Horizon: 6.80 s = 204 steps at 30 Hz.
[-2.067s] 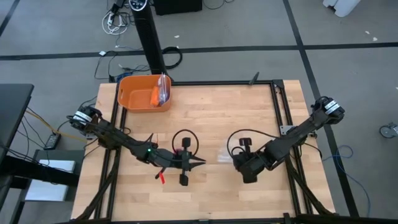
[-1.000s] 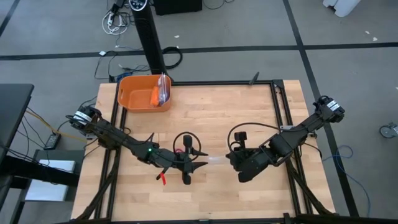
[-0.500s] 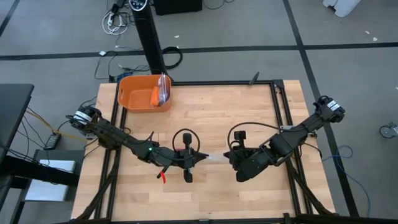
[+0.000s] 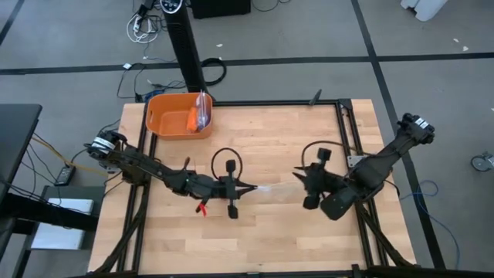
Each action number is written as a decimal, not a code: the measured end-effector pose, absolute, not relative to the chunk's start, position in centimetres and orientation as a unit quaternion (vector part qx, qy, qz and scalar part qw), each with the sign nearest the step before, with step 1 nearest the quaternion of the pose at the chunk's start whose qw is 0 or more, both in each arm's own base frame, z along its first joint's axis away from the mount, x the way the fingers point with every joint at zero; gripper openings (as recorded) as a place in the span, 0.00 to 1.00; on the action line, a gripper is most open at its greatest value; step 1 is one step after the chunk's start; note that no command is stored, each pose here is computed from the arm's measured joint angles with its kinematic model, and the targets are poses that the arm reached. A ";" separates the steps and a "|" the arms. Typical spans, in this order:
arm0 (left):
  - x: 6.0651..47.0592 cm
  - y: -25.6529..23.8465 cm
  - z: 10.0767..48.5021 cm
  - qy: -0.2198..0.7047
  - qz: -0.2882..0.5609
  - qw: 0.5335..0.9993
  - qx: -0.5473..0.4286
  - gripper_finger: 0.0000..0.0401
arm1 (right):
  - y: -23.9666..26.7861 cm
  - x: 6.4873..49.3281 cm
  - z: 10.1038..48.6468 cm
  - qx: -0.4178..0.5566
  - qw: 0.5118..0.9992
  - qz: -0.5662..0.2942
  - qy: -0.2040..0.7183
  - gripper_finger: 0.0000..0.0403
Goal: Roll bandage
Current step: Put the pink bandage into the transparent zip bag
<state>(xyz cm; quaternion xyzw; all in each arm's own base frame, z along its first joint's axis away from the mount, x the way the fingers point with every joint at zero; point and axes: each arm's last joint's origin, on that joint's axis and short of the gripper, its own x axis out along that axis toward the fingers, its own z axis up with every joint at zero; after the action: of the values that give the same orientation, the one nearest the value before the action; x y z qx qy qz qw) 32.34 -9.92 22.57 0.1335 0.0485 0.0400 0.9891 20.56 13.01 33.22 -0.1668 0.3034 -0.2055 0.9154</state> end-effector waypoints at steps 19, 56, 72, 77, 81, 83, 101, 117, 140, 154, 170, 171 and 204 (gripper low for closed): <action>30.4 -6.8 26.6 -0.016 0.033 0.993 0.110 0.00 | 10.8 14.9 23.4 -0.012 0.981 -0.123 0.152 0.11; 27.0 -5.4 22.7 -0.065 -0.015 0.997 0.037 0.00 | 10.1 18.6 23.1 -0.003 0.994 -0.058 0.090 0.32; 27.0 -5.5 22.7 -0.063 -0.020 0.997 0.039 0.00 | 9.9 19.1 24.2 0.012 0.999 -0.026 0.042 0.34; 27.0 -5.6 22.7 -0.065 -0.034 0.997 0.040 0.00 | 9.9 19.1 24.3 0.000 0.999 -0.027 0.040 0.34; 27.0 -5.6 22.7 -0.065 -0.034 0.997 0.040 0.00 | 9.8 19.2 24.3 0.000 0.999 -0.029 0.037 0.33; 27.0 -5.6 22.7 -0.065 -0.034 0.997 0.040 0.00 | 9.8 19.2 24.4 0.002 0.999 -0.028 0.032 0.32; 27.6 -5.7 23.4 -0.075 -0.032 0.996 0.037 0.00 | 8.9 20.5 24.6 0.027 1.000 0.001 0.006 0.02; 30.6 -6.2 22.8 -0.041 -0.026 0.998 0.040 0.00 | 7.9 25.3 24.3 0.009 0.999 0.014 0.037 0.00; 31.0 -6.3 23.2 -0.047 -0.032 0.997 0.042 0.00 | 7.3 27.1 24.7 -0.010 0.996 0.032 0.079 0.00; 31.0 -6.3 22.9 -0.035 -0.025 0.998 0.044 0.00 | 8.6 23.7 26.4 -0.028 0.994 0.004 0.106 0.00; 31.0 -5.9 22.2 0.007 0.042 0.998 0.049 0.00 | 8.5 23.5 25.9 -0.045 0.990 -0.017 0.133 0.00; 31.0 -5.9 22.1 0.009 0.043 0.998 0.047 0.00 | 8.5 23.4 25.8 -0.044 0.990 -0.018 0.135 0.00; 30.9 -5.7 21.7 0.031 0.073 0.996 0.030 0.00 | 7.1 23.7 24.7 -0.057 0.995 0.021 0.079 0.00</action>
<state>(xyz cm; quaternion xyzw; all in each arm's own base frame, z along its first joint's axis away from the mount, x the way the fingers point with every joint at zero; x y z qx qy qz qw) 30.92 -5.72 21.69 0.0299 0.0311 0.0733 0.9964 23.68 7.10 24.65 -0.0573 0.0791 0.0215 0.9950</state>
